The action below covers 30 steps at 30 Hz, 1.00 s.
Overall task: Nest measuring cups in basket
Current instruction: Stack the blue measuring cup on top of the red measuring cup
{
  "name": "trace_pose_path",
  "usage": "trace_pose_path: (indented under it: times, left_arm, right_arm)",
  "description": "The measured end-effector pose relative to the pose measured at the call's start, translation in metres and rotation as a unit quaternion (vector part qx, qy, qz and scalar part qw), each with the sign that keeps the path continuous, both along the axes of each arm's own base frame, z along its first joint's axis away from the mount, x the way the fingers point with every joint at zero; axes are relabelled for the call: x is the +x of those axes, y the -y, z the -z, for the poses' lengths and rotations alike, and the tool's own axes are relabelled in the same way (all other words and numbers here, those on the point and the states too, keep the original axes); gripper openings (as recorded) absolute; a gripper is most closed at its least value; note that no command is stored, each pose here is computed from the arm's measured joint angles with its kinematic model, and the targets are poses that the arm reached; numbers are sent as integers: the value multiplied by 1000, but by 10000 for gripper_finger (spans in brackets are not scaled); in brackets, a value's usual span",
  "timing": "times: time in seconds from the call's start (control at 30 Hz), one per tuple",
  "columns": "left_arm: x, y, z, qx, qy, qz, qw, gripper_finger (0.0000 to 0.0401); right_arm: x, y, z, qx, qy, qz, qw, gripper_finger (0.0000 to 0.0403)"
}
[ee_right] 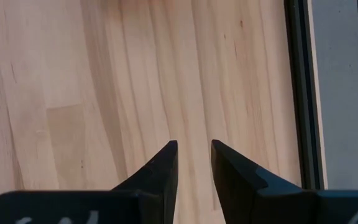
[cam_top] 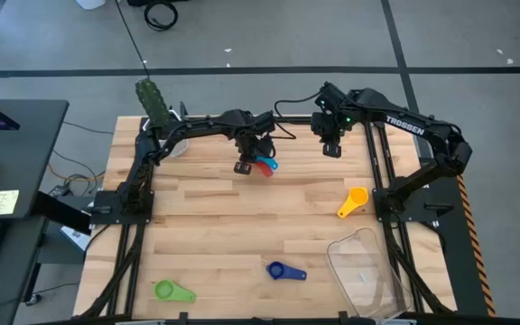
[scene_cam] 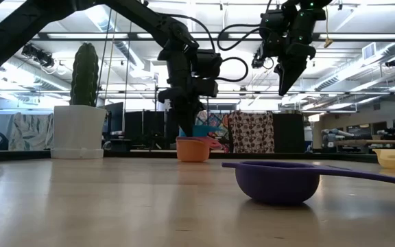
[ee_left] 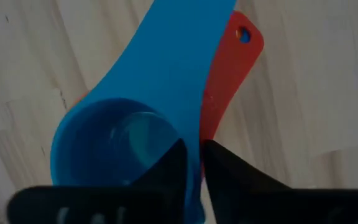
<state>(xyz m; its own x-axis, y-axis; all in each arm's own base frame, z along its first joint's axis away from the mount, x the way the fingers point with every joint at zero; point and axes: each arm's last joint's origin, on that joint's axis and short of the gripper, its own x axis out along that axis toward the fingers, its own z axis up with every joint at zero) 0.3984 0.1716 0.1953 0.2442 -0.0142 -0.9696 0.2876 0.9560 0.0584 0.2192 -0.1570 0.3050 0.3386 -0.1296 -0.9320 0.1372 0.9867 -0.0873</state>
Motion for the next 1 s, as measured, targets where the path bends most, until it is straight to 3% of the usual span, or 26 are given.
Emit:
trace_pose_path:
  times: [0.13, 0.47, 0.57, 0.63, 0.77, 1.0]
  left_arm:
    - [-1, 0, 0, 14, -9, -1, 1000, 85]
    - [-8, 6, -19, 25, -12, -26, 999, 79]
    - [-13, 13, -35, 6, 0, -42, 999, 79]
    - [-14, 18, -44, -35, 23, -58, 997, 79]
    - [-10, 28, -43, -85, 26, -97, 991, 79]
    - [1, 40, -29, -92, 16, -103, 990, 64]
  right_arm:
    - [0, 1, 0, 0, 0, 1, 1000, 101]
    - [-1, 1, 0, 3, 2, 1, 1000, 96]
    - [0, 2, -1, 19, 22, 1, 1000, 94]
    - [4, 3, -2, 33, 55, 3, 998, 91]
    - [16, 11, 2, 47, 100, 10, 994, 82]
    - [42, 28, 42, 81, 63, -1, 995, 54]
